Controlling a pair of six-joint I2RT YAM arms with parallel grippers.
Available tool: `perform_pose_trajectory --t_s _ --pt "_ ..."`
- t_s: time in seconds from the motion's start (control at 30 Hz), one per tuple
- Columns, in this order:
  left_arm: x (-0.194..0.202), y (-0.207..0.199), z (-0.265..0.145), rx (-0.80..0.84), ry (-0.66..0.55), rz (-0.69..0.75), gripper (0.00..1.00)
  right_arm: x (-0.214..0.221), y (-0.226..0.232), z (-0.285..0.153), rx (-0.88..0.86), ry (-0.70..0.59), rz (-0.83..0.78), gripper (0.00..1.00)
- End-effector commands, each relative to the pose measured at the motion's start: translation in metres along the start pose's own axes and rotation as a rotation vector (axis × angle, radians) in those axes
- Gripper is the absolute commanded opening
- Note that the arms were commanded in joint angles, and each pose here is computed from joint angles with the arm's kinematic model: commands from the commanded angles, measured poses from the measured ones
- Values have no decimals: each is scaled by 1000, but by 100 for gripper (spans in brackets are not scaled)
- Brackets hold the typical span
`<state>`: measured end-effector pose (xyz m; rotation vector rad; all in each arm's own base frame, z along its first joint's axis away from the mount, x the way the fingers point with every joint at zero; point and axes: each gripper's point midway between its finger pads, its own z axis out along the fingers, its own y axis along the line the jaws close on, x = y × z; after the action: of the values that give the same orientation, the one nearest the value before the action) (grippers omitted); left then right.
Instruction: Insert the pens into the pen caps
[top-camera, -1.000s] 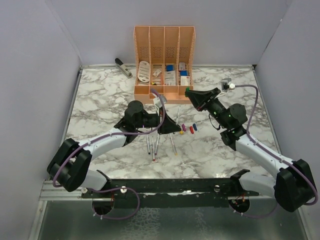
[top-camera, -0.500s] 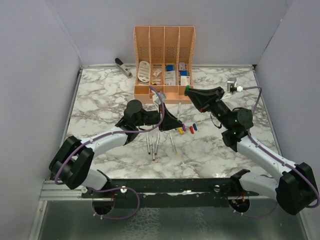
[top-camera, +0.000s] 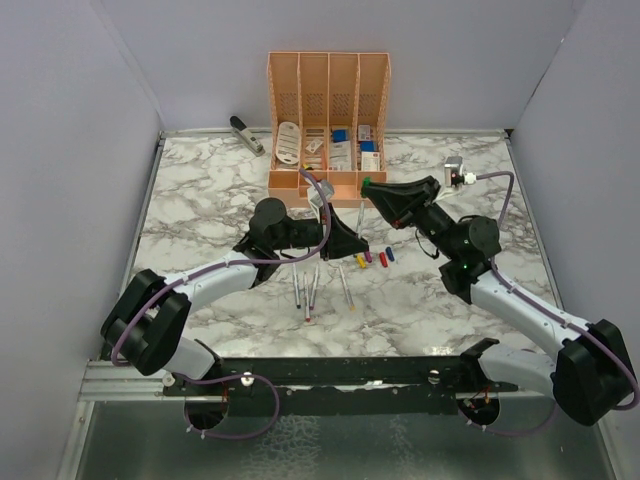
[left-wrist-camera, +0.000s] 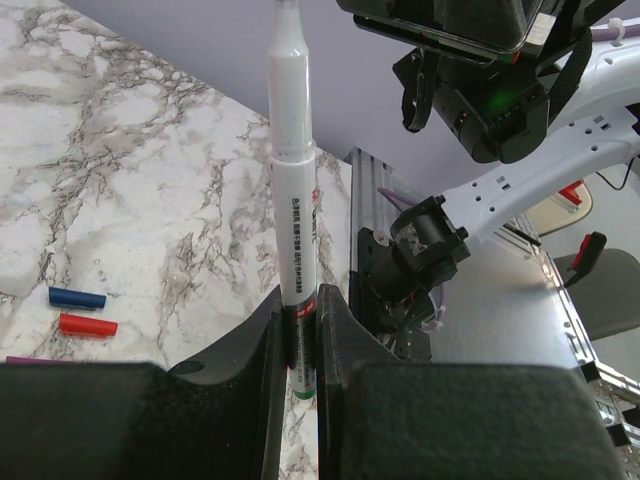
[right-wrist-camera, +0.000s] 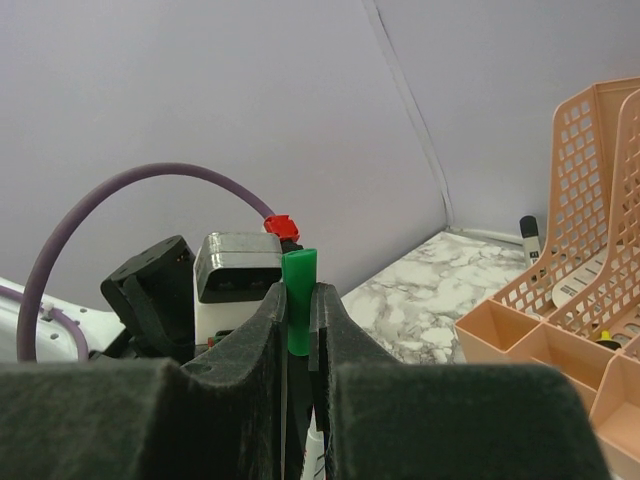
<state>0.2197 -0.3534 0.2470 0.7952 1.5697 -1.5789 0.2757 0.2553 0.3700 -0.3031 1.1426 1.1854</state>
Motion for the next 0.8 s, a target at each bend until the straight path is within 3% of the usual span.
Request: perform_pose_trajectory --t_s 0.0,0.77 --pt "-16 -10 3 33 -37 57 0 4 5 3 -20 8 1 1" --pt "-16 -10 -4 1 -62 84 0 2 2 2 11 19 -41 1"
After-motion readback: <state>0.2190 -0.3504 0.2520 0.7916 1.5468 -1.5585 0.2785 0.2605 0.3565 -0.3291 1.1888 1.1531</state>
